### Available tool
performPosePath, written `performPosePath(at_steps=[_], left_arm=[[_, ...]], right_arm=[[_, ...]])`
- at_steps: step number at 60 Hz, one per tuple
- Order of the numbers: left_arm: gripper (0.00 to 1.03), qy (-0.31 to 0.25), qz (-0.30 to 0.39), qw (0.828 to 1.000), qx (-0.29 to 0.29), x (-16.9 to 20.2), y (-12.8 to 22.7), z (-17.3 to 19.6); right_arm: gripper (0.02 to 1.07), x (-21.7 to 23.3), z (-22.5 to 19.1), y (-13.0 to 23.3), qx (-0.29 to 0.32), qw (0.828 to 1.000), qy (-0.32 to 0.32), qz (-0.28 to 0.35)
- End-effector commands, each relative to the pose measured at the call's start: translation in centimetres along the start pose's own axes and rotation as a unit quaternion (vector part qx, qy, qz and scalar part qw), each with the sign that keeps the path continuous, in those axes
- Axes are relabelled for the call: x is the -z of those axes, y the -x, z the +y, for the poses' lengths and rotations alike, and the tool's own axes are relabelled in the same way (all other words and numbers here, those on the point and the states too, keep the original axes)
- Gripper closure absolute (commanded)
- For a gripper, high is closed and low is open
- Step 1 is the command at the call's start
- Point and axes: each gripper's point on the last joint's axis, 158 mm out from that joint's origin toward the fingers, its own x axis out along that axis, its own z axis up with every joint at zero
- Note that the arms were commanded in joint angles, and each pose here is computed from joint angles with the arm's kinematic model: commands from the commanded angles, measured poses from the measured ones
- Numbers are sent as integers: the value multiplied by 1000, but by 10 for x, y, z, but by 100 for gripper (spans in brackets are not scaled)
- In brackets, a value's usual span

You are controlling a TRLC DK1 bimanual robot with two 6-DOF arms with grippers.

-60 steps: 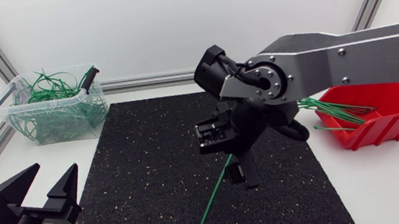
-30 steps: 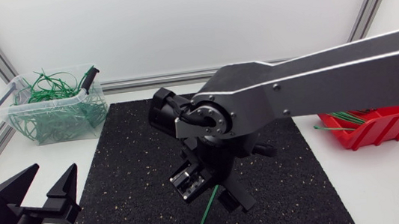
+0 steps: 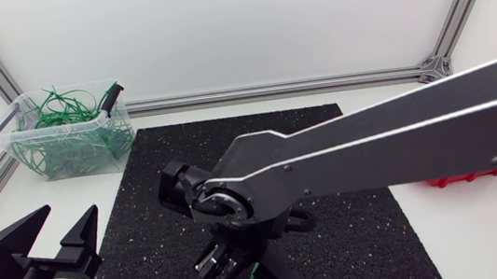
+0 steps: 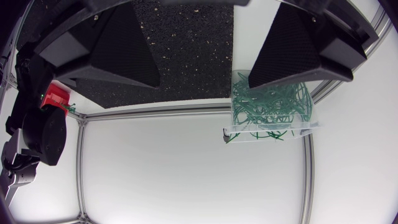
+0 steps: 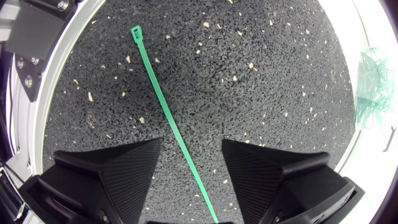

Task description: Take a green cable tie from the red box, thread the tail through the head to close it, then place it in the transparent bin on the left.

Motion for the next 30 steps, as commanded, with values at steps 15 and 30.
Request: performPosePath(at_steps=[15, 30], left_arm=[[4, 9, 43, 999, 3, 30, -2, -2], [4, 9, 46, 999, 3, 32, -3, -2]], right_arm=[[50, 6, 18, -24, -24, 999, 19, 20], [62, 13, 18, -32, -14, 999, 21, 25]])
